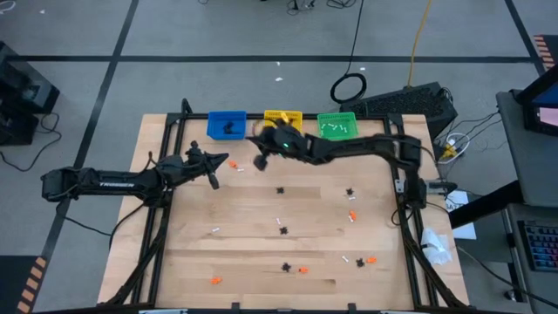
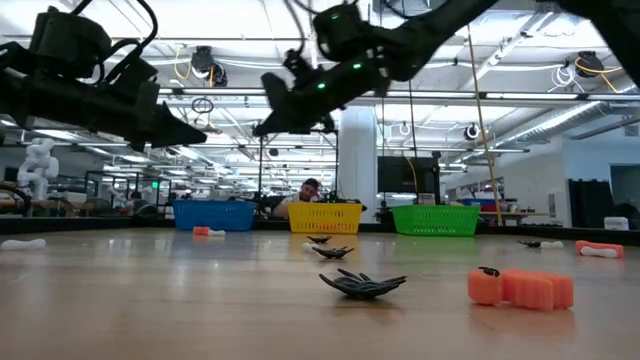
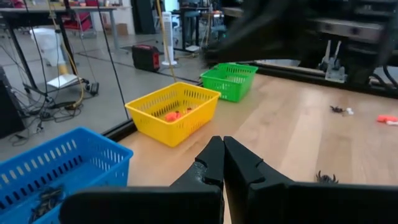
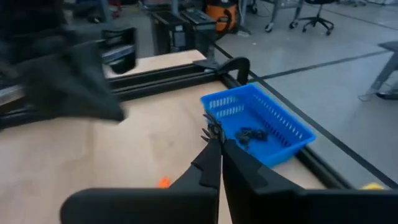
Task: Sort Halloween decoration
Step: Put the black spider toy into the blue bin, then put the white bone toy into the green bin
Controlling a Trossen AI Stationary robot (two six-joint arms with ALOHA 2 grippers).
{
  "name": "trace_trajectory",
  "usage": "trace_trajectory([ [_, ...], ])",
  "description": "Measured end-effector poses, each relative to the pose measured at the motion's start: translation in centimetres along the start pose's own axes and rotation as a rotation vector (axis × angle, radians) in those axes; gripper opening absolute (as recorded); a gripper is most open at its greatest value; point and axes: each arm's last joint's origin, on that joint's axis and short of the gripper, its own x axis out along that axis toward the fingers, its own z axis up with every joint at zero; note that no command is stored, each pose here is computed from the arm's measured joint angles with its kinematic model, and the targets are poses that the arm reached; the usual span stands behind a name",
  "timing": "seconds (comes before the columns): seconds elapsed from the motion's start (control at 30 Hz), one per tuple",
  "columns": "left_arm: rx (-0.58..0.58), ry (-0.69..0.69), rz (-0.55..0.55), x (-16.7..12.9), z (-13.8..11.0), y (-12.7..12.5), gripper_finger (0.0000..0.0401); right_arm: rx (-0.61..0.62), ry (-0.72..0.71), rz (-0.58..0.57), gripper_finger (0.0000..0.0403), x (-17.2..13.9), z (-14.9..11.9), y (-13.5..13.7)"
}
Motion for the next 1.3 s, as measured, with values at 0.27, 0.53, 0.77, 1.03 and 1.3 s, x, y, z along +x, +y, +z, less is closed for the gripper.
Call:
trace_trajectory([
  [0.27, 0.0, 0.002, 0.0, 0.0, 0.0, 0.0, 0.0, 0.002, 0.043, -0.074, 0.0, 6.4, 1.0, -2.8],
  [0.53, 0.002, 0.006, 0.0, 0.0, -0.1, 0.0, 0.0, 0.078, 0.085, -0.088, 0.0, 11.5, -1.0, -4.6],
  [0.77, 0.002, 0.009, -0.001, 0.0, -0.1, 0.0, 0.0, 0.137, 0.148, -0.092, 0.0, 13.5, -3.9, -5.2],
  [1.03, 0.002, 0.01, -0.002, 0.0, -0.1, 0.0, 0.0, 0.168, 0.173, -0.108, 0.0016, 14.0, -5.0, -5.8],
  [1.3, 0.01, 0.04, -0.005, 0.0, -0.4, 0.0, 0.0, 0.164, 0.17, -0.101, 0.01, 13.8, -4.7, -5.6],
])
